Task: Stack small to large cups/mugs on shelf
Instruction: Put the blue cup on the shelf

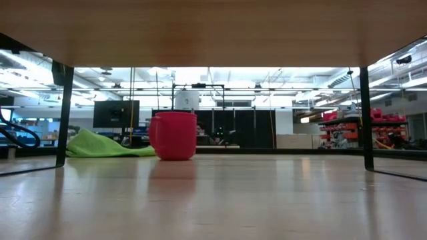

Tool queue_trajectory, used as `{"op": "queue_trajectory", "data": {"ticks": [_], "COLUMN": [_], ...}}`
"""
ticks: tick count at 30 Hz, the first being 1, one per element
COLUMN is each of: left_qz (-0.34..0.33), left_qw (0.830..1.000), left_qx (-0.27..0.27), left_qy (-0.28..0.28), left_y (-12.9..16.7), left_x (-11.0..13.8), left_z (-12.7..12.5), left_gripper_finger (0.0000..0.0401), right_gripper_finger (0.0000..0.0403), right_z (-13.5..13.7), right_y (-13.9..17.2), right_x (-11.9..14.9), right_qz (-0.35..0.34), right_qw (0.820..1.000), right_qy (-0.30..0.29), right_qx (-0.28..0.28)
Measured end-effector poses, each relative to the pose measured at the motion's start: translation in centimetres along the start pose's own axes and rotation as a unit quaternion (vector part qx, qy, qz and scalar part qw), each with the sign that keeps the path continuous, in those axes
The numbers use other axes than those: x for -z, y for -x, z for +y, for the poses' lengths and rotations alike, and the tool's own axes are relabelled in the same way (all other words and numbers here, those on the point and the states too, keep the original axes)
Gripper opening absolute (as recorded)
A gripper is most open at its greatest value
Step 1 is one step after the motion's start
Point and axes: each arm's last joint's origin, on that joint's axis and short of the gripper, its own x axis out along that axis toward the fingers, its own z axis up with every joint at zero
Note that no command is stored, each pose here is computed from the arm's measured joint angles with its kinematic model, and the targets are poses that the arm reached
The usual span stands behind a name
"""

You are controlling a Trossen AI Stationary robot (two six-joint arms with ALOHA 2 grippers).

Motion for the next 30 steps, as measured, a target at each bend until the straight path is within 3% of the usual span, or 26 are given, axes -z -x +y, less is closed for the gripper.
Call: {"op": "queue_trajectory", "data": {"ticks": [6,13,21,26,30], "left_qz": [0.002,0.026,0.048,0.052,0.053], "left_qw": [1.0,0.999,0.998,0.998,0.998], "left_qx": [-0.001,0.009,0.028,0.025,0.024], "left_qy": [-0.004,-0.022,-0.022,-0.026,-0.026], "left_y": [0.0,0.0,0.0,0.0,0.0], "left_x": [0.1,0.5,0.7,0.8,0.8], "left_z": [0.0,0.2,0.2,0.2,0.3], "left_gripper_finger": [0.0063,0.0066,0.0062,0.006,0.0064], "right_gripper_finger": [0.001,0.0011,0.0009,0.0004,0.0016], "right_z": [2.7,5.7,5.2,4.6,4.4], "right_y": [-2.9,-5.5,-4.7,-4.8,-5.6], "right_x": [0.5,-0.1,-0.5,1.5,2.5], "right_qz": [-0.03,-0.045,-0.038,-0.022,-0.004], "right_qw": [0.999,0.998,0.997,0.997,0.996], "right_qy": [-0.023,-0.027,-0.044,-0.058,-0.049], "right_qx": [0.039,0.044,0.043,0.039,0.075]}}
